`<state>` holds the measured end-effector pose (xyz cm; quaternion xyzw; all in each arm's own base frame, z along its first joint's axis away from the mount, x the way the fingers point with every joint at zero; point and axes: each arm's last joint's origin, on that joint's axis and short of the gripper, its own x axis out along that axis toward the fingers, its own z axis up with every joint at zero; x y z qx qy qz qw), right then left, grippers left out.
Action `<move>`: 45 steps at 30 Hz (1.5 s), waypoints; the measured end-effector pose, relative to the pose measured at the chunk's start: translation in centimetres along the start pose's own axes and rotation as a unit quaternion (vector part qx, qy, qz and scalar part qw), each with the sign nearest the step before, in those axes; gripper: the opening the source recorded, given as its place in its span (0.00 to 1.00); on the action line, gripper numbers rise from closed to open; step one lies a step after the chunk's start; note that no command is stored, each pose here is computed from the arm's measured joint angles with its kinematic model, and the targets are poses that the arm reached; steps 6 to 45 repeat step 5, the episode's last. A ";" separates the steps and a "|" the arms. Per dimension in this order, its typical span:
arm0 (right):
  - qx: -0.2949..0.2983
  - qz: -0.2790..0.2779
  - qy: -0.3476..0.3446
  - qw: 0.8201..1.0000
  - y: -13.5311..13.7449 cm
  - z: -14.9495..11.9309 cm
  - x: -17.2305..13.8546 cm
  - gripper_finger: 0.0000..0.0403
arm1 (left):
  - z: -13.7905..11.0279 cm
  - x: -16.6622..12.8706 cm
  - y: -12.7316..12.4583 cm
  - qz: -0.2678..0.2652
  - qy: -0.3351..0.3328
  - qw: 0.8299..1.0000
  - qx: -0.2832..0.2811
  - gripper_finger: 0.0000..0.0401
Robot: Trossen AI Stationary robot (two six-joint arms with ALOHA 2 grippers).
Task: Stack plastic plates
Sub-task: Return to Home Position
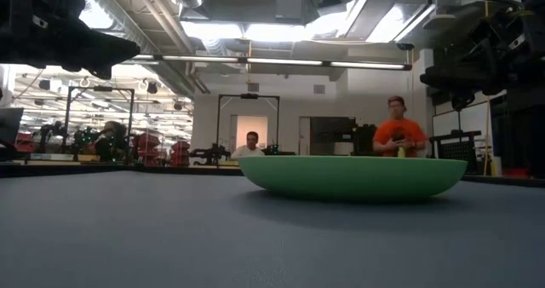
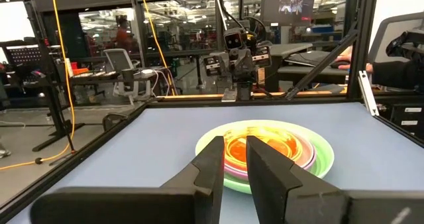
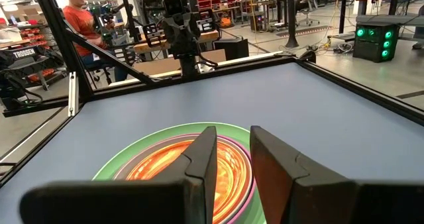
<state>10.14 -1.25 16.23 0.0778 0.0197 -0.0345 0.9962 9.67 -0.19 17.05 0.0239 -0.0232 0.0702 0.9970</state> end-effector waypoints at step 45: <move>0.000 0.000 0.000 1.000 0.0 0.0 0.0 0.21 | 0.0 0.0 0.0 0.000 0.000 1.000 0.000 0.14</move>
